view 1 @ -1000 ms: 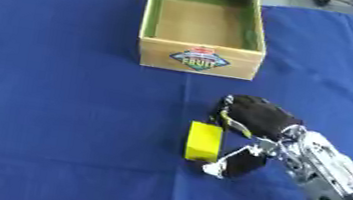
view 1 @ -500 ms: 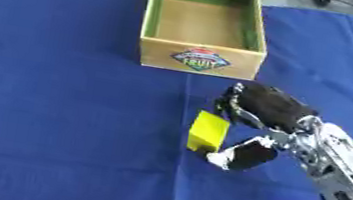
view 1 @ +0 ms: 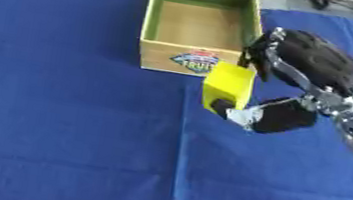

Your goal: Pick up objects on the table and place them in the box.

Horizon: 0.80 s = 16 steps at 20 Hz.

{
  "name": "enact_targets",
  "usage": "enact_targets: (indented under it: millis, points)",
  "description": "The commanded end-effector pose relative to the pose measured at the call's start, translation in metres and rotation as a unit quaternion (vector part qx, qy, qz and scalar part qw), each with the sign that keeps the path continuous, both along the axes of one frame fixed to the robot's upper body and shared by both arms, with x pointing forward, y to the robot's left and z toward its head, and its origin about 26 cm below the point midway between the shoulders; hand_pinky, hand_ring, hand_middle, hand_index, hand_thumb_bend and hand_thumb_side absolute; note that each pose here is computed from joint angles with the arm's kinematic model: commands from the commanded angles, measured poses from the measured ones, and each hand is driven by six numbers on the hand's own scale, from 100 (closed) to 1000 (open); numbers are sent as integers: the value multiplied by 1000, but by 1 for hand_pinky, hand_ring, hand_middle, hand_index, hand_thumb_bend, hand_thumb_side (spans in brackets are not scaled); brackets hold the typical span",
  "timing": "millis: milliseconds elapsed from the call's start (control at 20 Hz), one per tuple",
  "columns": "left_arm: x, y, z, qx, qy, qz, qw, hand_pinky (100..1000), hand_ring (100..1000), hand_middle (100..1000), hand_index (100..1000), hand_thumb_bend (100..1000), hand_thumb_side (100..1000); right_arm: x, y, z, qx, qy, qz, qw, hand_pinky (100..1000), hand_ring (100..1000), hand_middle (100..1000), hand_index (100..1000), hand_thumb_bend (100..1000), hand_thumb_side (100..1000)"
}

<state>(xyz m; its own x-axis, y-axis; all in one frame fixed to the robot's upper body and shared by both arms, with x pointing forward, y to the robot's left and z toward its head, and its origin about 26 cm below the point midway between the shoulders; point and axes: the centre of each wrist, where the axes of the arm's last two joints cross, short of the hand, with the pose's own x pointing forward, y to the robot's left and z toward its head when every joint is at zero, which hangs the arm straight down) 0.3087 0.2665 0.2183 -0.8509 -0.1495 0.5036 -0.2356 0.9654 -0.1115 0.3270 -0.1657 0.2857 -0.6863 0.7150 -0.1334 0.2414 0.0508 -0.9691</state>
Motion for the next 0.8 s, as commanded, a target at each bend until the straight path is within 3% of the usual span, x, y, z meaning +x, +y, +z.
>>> enact_targets:
  millis: [50,500,600,650,800]
  points:
    - [-3,1,6,8,-10,1,1000,453,534,575,767,278,1000,-7,-11,28,29,-44,-11,999,585,615,280,427,261,694]
    - [-3,0,5,6,-8,0,1000,451,532,574,766,273,1000,3,-26,66,112,-101,-49,987,585,612,268,409,277,719]
    - [-3,0,5,6,-7,0,1000,451,531,574,766,272,1000,10,-29,74,124,-111,-64,984,587,612,264,405,249,719]
    - [-3,0,5,5,-7,-1,1000,451,531,574,766,272,1000,14,-30,78,130,-110,-72,983,588,612,264,404,296,713]
    - [-3,-1,5,5,-7,-2,1000,451,530,574,766,270,1000,27,-31,89,139,-116,-87,980,590,613,264,404,291,720]
